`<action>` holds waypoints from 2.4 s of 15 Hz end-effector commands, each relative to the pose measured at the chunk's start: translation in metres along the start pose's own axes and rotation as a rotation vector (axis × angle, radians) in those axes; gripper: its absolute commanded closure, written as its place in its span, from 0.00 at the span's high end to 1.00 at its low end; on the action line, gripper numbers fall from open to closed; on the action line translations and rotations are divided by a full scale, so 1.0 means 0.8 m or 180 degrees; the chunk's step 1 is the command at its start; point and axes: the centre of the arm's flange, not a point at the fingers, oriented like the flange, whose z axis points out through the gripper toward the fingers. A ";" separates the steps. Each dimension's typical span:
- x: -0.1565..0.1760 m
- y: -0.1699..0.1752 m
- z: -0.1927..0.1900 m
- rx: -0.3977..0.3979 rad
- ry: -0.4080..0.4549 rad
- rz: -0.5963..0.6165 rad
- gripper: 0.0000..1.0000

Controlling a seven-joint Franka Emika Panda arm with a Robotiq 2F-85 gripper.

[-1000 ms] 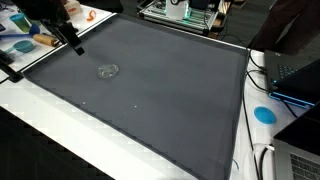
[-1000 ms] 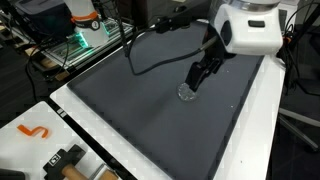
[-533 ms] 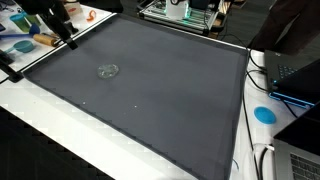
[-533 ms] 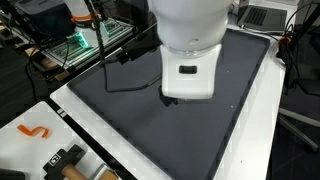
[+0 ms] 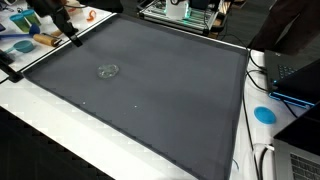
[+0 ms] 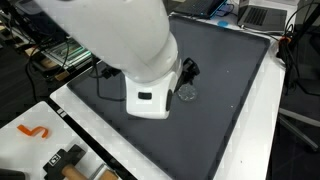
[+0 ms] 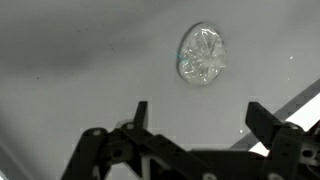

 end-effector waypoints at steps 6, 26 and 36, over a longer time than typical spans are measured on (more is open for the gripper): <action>-0.028 0.031 0.018 0.0454 0.0159 0.0086 1.00; -0.043 0.035 0.023 0.0533 0.0454 -0.0307 1.00; -0.054 -0.019 0.008 0.0222 0.0511 -0.0838 1.00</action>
